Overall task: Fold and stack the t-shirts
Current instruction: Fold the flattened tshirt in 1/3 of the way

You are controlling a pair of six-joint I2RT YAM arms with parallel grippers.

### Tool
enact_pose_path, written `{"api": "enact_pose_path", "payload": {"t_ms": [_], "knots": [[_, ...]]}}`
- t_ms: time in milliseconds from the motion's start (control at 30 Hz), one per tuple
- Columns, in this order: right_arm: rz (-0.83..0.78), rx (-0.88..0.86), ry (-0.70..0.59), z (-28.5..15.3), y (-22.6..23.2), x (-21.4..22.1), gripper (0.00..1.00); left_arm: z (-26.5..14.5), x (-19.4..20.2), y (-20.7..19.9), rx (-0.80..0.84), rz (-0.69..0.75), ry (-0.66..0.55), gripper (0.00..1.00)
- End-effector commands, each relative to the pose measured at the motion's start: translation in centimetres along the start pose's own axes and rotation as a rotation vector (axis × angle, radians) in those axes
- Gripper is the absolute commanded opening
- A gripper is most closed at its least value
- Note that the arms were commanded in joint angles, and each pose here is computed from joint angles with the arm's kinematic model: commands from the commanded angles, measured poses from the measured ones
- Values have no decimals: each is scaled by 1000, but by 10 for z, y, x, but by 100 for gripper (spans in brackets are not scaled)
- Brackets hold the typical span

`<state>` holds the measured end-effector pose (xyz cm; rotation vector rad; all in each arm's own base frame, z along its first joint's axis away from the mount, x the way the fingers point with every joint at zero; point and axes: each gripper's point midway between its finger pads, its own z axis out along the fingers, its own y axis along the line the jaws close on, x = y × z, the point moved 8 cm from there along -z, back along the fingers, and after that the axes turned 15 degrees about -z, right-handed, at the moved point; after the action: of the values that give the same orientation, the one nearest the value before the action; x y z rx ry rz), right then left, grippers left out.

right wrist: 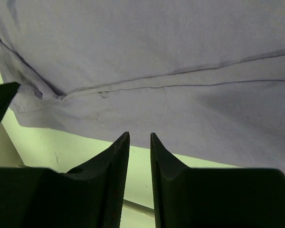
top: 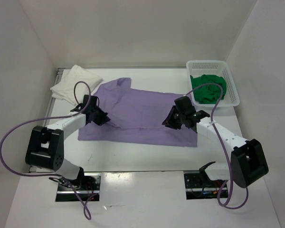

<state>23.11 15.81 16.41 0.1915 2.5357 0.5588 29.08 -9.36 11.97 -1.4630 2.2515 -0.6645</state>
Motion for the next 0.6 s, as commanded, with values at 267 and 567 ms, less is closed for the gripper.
{"api": "enact_pose_path", "payload": {"t_ms": [267, 567], "knots": [[-24, -12, -74, -11, 5, -12, 30, 38, 28, -63, 64, 132, 64, 0], [-15, -20, -69, -10, 5, -10, 34, 39, 34, -76, 100, 179, 45, 40]]}}
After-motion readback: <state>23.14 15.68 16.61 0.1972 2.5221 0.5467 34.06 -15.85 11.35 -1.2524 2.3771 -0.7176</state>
